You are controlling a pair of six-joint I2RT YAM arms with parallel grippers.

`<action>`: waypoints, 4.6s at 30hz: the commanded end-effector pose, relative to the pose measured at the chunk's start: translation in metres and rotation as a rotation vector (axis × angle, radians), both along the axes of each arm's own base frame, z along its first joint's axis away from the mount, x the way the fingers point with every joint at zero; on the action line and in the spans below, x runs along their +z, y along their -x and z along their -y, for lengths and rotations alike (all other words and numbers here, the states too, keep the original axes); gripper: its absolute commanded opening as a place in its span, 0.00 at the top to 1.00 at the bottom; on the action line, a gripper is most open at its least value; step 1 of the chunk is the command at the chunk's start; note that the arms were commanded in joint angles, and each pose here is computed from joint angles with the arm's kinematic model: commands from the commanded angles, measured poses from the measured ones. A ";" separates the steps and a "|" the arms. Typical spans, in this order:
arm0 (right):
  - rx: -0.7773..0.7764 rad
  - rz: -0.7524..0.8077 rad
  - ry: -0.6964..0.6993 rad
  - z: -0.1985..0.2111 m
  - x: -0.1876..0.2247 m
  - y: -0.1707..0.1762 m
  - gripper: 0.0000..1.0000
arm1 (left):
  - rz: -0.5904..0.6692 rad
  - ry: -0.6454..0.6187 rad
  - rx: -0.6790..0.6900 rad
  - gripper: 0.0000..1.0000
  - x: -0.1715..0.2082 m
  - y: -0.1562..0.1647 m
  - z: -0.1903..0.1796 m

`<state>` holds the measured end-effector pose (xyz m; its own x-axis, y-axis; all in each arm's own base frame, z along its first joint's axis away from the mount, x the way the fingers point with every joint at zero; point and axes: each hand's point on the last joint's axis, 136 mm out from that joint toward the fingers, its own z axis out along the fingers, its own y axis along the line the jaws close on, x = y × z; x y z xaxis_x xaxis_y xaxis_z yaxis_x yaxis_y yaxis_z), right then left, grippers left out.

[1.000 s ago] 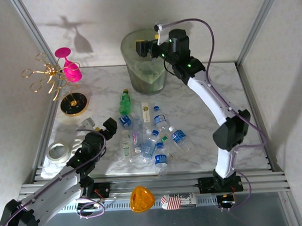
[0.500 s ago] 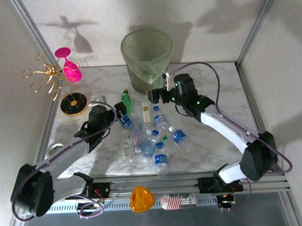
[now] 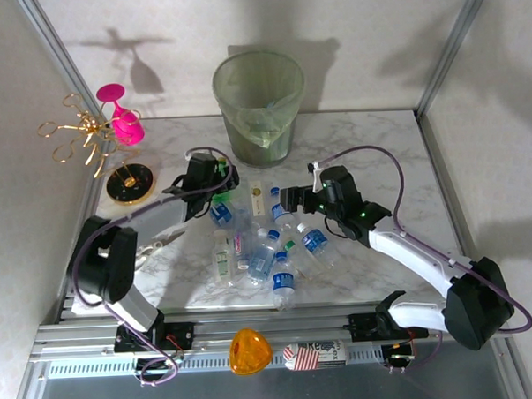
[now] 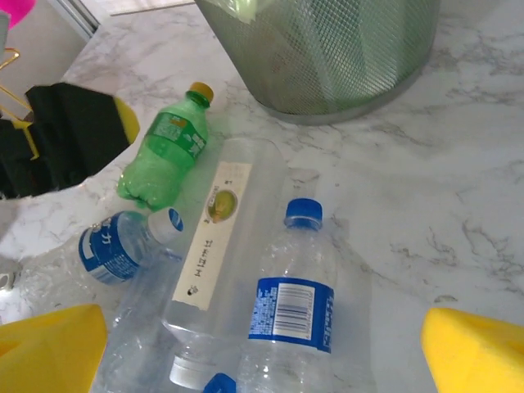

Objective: Put the plastic bottles in the bin

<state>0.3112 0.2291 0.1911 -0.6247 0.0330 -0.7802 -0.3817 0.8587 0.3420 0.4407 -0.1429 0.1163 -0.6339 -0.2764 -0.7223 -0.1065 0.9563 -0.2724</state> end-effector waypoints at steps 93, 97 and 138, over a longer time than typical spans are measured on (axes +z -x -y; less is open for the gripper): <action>-0.127 0.138 -0.044 0.045 0.024 0.024 0.01 | 0.321 0.019 -0.168 0.31 0.210 -0.133 0.157; -0.121 0.133 -0.043 0.043 0.022 0.024 0.01 | 0.348 0.043 -0.176 0.14 0.224 -0.128 0.159; 0.064 -0.129 0.278 0.032 -0.075 0.033 0.08 | 0.288 0.558 0.079 0.00 0.086 0.145 0.047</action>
